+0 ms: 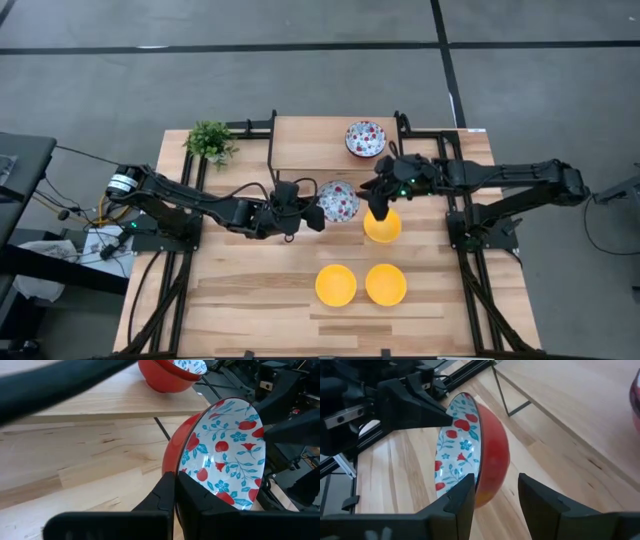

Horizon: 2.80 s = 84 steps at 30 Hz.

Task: Pick & Place Mini bowls
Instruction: Stack the white bowl on top of the white bowls on the shelf

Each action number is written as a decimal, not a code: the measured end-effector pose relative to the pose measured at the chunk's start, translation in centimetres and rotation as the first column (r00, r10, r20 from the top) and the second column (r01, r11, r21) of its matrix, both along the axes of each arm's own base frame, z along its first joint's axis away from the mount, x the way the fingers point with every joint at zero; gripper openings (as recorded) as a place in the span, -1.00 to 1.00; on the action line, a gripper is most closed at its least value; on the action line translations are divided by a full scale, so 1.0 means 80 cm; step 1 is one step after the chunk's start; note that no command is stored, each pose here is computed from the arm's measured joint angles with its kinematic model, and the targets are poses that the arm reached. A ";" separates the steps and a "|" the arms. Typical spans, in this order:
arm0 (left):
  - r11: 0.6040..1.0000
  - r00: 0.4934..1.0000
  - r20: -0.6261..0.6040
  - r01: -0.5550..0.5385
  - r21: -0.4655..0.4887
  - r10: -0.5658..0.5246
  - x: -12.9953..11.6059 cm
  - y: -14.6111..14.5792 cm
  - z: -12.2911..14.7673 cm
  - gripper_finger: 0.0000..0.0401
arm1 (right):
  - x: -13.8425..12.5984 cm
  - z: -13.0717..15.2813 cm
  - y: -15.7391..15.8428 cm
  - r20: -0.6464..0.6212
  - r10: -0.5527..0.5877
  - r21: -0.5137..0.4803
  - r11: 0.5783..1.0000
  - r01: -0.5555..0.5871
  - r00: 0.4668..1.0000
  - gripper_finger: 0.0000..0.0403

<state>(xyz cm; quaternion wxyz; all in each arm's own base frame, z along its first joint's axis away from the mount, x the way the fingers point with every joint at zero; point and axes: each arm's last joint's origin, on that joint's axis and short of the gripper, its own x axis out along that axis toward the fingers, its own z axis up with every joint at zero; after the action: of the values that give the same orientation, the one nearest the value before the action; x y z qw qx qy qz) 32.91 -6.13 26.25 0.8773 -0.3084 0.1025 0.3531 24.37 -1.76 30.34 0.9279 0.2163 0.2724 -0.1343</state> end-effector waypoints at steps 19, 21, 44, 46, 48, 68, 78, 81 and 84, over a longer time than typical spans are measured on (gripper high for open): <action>1.000 1.000 0.015 -0.002 -0.001 0.002 0.001 -0.001 0.001 -0.98 | 0.016 -0.020 -0.014 -0.060 -0.040 0.014 0.999 0.041 0.997 -0.32; 1.000 1.000 0.016 -0.003 -0.001 0.003 0.001 -0.001 0.001 -0.98 | 0.016 -0.019 -0.016 -0.055 -0.046 0.014 0.999 0.047 0.997 -0.33; 1.000 0.998 0.056 0.008 -0.018 -0.007 0.003 -0.003 0.006 -0.99 | 0.045 -0.035 -0.015 -0.126 -0.041 -0.062 0.998 0.034 0.991 -0.96; 1.000 0.998 0.062 0.003 -0.014 -0.003 0.003 -0.003 0.007 -0.99 | 0.046 -0.027 -0.015 -0.137 -0.038 -0.087 0.996 0.026 0.990 -0.97; 1.000 0.998 0.065 0.011 -0.011 -0.010 0.004 -0.003 0.008 -0.98 | 0.045 -0.022 -0.014 -0.154 -0.047 -0.107 0.994 0.030 0.987 -0.98; 0.990 0.997 0.046 0.060 0.127 -0.066 -0.014 0.002 0.041 -0.76 | 0.023 0.038 -0.014 -0.325 0.011 -0.094 0.995 -0.044 0.946 -1.00; 0.984 0.992 -0.026 0.123 0.132 -0.121 -0.022 0.000 0.017 -0.77 | -0.011 0.105 -0.077 -0.330 0.013 -0.107 0.993 -0.051 0.944 -1.00; 0.980 0.987 -0.042 0.157 0.121 -0.153 -0.024 -0.005 0.010 -0.78 | -0.021 0.122 -0.104 -0.282 0.017 -0.081 0.996 -0.042 0.959 -1.00; 0.977 0.983 -0.049 0.182 0.113 -0.178 -0.025 -0.008 0.007 -0.79 | -0.025 0.129 -0.133 -0.309 0.010 -0.048 0.999 -0.026 0.951 -1.00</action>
<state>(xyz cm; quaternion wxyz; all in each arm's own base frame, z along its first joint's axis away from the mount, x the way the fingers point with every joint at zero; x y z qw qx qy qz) 30.89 -6.78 26.80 0.9201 -0.2393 0.1259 0.2836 22.35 -12.42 40.62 0.8803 0.1664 0.4125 -0.1649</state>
